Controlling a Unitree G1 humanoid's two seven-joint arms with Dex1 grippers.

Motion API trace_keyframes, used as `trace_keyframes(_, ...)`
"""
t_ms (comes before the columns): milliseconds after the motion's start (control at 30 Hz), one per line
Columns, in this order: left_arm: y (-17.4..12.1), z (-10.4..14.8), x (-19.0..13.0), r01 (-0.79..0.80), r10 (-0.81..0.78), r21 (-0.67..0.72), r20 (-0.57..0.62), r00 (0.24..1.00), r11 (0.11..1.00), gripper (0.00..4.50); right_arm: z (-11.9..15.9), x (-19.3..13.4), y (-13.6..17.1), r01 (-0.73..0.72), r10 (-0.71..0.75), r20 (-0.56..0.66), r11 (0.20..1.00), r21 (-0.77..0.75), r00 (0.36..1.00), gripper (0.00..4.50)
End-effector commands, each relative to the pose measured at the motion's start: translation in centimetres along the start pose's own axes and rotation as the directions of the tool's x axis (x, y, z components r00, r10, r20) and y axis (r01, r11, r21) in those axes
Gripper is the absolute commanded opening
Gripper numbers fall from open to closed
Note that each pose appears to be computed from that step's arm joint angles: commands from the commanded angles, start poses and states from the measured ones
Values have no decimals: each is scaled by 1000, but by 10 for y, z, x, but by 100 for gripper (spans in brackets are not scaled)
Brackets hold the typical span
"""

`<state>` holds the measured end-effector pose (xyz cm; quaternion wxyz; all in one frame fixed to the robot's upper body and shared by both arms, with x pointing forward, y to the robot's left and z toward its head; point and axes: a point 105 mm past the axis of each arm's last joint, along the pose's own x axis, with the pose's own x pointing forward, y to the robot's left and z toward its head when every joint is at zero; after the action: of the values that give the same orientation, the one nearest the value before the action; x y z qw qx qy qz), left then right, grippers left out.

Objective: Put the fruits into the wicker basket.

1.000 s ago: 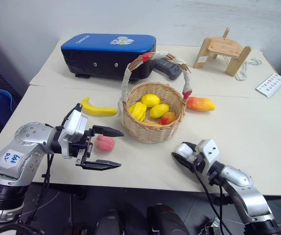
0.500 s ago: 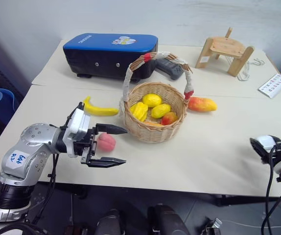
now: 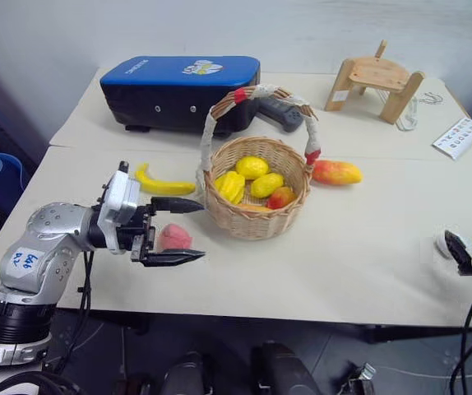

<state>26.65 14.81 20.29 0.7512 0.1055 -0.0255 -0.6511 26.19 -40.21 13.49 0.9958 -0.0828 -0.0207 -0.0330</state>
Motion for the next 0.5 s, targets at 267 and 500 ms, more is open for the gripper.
trace_keyframes(267, 37, -23, -129, -471, 463, -30, -135, 876, 882, 450, 74, -62, 181, -706, 713, 180, 699, -114, 677, 449)
trace_keyframes(500, 23, -64, -232, -756, 708, -86, -297, 641, 649, 450, 73, -80, 237, -788, 838, 234, 544, -288, 493, 449)
